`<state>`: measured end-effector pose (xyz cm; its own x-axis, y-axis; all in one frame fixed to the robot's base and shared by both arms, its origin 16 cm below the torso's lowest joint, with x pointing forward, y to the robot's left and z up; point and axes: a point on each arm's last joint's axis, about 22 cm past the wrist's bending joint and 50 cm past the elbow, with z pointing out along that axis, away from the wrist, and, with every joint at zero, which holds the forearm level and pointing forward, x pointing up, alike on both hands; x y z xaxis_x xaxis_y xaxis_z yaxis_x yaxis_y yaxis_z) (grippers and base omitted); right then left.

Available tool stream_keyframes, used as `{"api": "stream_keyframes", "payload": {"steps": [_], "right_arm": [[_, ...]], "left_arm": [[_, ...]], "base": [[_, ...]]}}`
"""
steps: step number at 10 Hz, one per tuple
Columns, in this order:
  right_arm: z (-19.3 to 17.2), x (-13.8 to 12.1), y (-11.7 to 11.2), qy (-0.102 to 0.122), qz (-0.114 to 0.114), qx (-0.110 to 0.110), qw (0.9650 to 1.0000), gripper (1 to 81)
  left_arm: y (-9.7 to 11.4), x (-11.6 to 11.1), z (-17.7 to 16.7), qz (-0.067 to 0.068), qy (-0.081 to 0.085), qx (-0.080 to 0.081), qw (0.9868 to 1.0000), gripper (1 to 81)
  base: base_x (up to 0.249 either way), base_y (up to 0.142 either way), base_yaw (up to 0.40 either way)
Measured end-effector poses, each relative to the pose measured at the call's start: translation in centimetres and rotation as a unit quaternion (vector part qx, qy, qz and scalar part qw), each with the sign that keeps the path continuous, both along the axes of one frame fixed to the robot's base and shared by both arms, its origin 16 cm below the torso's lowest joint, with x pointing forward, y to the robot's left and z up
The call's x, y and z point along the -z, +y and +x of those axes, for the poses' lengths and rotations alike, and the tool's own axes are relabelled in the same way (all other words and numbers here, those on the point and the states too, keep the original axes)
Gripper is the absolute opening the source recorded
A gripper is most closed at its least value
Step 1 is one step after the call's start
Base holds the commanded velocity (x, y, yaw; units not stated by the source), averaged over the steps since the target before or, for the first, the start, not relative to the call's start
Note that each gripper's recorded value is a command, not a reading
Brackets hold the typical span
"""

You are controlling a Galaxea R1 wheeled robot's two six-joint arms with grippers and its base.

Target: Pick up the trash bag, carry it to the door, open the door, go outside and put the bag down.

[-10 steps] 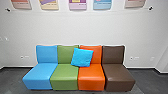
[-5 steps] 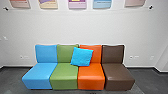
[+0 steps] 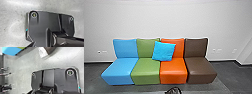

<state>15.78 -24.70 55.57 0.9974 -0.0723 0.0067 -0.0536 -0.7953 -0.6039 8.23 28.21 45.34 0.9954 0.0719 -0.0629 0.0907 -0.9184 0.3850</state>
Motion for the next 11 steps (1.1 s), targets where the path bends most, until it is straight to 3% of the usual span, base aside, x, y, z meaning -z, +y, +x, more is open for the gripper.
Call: {"api": "stream_keyframes", "payload": {"steps": [2, 5, 7, 9, 11], "right_arm": [[4.1, -0.3, 0.6, -0.005, 0.007, -0.006, 0.9999, 81.1], [12.3, -1.6, 0.7, -0.037, 0.009, -0.01, 0.9992, 81.1], [15.3, -2.1, -0.5, -0.045, 0.002, -0.009, 0.9989, 81.1], [17.5, -2.5, -2.3, -0.056, -0.009, -0.002, 0.9984, 81.1], [18.7, -2.5, -3.9, -0.065, -0.019, 0.003, 0.9977, 81.1]], "left_arm": [[-0.3, 0.4, 2.5, -0.002, 0.001, -0.009, 1.0, 81.1], [-0.2, 0.3, 10.9, -0.004, -0.022, -0.019, 0.9996, 81.1], [0.0, -0.3, 16.8, -0.005, -0.043, -0.027, 0.9987, 81.1], [0.3, -0.8, 21.3, -0.006, -0.054, -0.039, 0.9977, 81.1], [1.7, -1.5, 26.4, 0.004, -0.068, -0.047, 0.9965, 81.1]], "base": [[0.0, 0.0, 0.0], [0.0, 0.0, 0.0], [0.0, 0.0, 0.0], [0.0, 0.0, 0.0], [0.0, 0.0, 0.0]]}}
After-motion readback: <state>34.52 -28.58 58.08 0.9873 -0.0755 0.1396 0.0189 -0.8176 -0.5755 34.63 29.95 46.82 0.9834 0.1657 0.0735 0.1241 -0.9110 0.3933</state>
